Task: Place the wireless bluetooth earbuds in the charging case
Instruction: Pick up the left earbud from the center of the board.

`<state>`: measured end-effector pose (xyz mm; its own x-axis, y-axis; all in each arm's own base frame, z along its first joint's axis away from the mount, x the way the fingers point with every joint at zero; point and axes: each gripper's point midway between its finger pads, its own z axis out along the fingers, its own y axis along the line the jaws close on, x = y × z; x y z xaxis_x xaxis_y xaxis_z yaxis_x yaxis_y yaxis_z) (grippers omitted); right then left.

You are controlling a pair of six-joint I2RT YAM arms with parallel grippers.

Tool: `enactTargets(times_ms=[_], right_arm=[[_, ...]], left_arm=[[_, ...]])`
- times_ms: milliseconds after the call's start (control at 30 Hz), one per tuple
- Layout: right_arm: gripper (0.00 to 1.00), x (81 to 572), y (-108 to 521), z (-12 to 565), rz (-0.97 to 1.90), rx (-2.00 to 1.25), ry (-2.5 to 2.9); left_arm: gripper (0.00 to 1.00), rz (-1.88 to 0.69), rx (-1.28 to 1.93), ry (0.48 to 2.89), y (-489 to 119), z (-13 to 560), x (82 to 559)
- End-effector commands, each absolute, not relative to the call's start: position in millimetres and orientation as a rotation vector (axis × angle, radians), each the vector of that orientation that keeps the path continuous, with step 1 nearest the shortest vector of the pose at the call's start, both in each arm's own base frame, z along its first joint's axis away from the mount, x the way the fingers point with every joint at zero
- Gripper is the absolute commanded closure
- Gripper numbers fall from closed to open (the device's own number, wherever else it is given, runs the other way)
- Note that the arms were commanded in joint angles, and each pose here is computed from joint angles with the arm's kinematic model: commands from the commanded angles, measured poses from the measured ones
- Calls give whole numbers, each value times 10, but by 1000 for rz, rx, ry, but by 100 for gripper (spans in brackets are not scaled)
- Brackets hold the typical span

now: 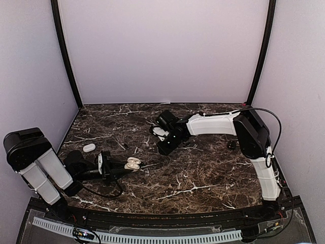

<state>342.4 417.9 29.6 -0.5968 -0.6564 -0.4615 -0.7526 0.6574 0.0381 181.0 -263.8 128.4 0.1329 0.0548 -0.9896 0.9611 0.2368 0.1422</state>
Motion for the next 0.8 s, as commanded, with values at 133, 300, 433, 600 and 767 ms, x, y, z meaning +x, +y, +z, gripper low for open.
enactTargets(times_ms=[133, 300, 433, 600, 767], right_arm=[[77, 3342, 4254, 249, 344, -1135, 2507], [72, 3373, 4264, 247, 336, -1129, 2502], [68, 3403, 4276, 250, 330, -1122, 2498], [71, 3410, 4285, 221, 316, -1123, 2505], [73, 3385, 4289, 196, 318, -1135, 2511]], left_arm=[[100, -864, 1073, 1011, -2593, 1768, 1755], [100, -865, 1075, 1010, -2593, 1768, 1750], [100, -865, 1075, 1010, -2590, 1768, 1747], [100, -866, 1076, 1010, -2592, 1766, 1746], [100, -867, 1075, 1011, -2594, 1766, 1751]])
